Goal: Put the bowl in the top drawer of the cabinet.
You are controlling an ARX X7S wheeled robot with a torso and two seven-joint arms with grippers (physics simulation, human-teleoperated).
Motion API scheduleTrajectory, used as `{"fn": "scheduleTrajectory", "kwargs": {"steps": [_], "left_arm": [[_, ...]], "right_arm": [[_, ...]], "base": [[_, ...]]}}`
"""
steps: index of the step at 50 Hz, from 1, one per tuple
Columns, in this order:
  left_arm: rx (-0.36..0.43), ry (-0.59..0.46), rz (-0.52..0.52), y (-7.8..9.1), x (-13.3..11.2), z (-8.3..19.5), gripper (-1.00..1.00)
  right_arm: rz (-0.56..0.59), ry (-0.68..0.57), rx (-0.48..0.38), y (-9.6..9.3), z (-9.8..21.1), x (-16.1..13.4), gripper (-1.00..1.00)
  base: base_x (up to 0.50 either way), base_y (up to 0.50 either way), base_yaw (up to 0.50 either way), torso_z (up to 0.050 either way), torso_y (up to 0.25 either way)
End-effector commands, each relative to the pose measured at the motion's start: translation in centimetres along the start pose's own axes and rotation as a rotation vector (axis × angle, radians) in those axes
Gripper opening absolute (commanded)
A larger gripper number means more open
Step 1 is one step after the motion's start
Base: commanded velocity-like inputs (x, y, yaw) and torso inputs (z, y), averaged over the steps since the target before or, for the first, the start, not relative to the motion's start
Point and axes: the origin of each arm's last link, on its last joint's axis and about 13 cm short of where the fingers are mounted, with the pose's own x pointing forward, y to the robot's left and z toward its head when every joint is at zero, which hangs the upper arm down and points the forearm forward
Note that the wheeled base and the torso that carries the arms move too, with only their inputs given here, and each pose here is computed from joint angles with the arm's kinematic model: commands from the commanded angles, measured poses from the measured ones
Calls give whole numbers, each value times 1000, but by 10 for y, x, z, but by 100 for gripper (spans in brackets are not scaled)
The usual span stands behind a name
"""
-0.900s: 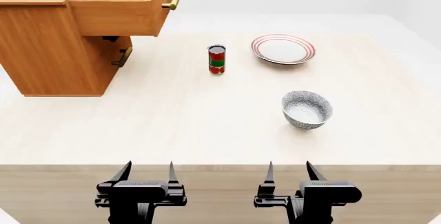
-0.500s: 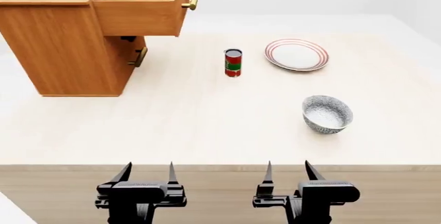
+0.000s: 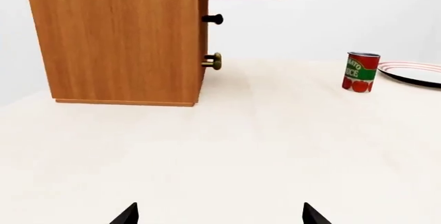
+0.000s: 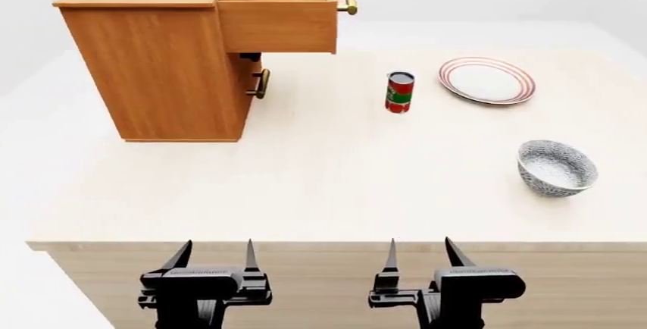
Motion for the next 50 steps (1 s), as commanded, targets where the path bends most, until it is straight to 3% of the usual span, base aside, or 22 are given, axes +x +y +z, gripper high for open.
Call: {"fn": "scheduleTrajectory", "kwargs": {"steps": [1, 12, 19, 31, 40, 50], "left_arm": [[-4, 3, -1, 0, 0, 0, 100], [7, 7, -39, -2, 3, 1, 100], [7, 2, -60, 2, 8, 17, 100], [18, -136, -154, 10, 8, 95, 100], [8, -269, -274, 4, 14, 152, 100], [49, -349, -275, 17, 31, 193, 100]], "right_arm": [[2, 3, -1, -1, 0, -1, 100], [-7, 11, -11, -3, 2, 3, 100], [-5, 7, -42, -9, 28, 9, 100], [-9, -46, -76, -26, 116, -4, 100], [-28, -116, -74, -40, 179, -7, 100], [-14, -200, -136, -45, 224, 10, 100]], "base": [[0, 453, 0, 0, 0], [0, 327, 0, 0, 0], [0, 0, 0, 0, 0], [0, 0, 0, 0, 0], [0, 0, 0, 0, 0], [6, 0, 0, 0, 0]]}}
